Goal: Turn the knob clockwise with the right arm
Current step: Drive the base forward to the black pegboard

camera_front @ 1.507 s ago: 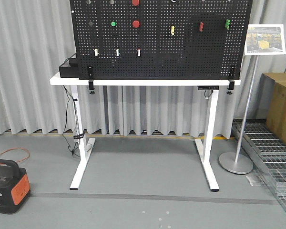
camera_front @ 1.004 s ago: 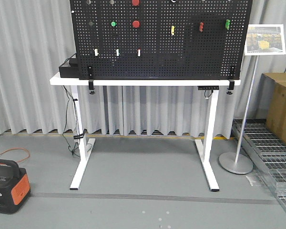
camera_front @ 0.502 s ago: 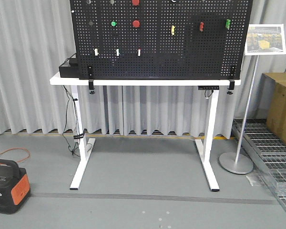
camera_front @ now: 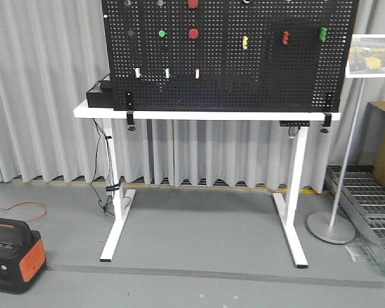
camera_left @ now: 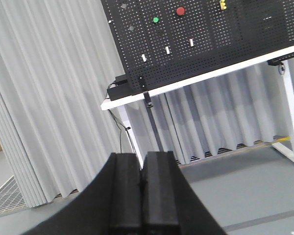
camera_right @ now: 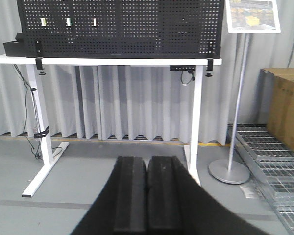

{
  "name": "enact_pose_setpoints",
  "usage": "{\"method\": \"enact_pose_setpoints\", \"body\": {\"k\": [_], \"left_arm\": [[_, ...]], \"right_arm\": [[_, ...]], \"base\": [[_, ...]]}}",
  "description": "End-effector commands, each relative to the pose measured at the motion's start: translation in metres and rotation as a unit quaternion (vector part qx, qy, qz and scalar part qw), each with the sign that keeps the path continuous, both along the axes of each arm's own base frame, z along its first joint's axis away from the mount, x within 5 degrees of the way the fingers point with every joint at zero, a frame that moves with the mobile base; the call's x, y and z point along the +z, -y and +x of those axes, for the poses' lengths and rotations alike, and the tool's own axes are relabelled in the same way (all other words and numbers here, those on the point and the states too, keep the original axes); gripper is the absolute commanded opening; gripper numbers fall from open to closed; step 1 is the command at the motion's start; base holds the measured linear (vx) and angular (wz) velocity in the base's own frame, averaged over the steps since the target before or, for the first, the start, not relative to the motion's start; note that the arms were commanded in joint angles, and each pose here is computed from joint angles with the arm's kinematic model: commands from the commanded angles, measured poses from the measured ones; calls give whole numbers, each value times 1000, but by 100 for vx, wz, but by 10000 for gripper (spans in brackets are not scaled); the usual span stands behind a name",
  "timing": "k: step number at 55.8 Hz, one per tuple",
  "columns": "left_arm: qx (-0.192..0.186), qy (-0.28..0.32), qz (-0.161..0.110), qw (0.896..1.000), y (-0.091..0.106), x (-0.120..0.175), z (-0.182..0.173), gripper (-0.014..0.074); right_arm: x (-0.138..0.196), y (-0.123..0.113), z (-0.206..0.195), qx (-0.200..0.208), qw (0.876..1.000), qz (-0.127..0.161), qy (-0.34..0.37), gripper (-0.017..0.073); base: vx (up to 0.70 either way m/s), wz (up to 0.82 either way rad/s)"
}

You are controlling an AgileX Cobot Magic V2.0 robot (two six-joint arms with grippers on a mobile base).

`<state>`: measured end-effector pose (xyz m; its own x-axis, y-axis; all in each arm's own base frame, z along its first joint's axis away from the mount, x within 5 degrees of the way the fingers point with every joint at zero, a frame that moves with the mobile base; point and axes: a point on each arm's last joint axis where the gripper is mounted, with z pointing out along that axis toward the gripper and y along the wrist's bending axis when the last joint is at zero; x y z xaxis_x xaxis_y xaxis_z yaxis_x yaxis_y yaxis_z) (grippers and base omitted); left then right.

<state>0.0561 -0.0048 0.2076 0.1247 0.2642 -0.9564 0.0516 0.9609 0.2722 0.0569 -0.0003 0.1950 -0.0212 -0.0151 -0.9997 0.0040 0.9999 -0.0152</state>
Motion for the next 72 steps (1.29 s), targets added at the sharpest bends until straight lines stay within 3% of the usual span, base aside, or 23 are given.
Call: {"method": "enact_pose_setpoints", "body": {"k": [1, 72], "left_arm": [[-6, 30, -7, 1000, 1, -3, -1, -6], [-6, 30, -7, 1000, 1, -3, -1, -6]], "right_arm": [[6, 0, -1, 1, 999, -5, 46, -7], [6, 0, -1, 1, 999, -5, 46, -7]], "base": [[18, 9], [29, -5]]}}
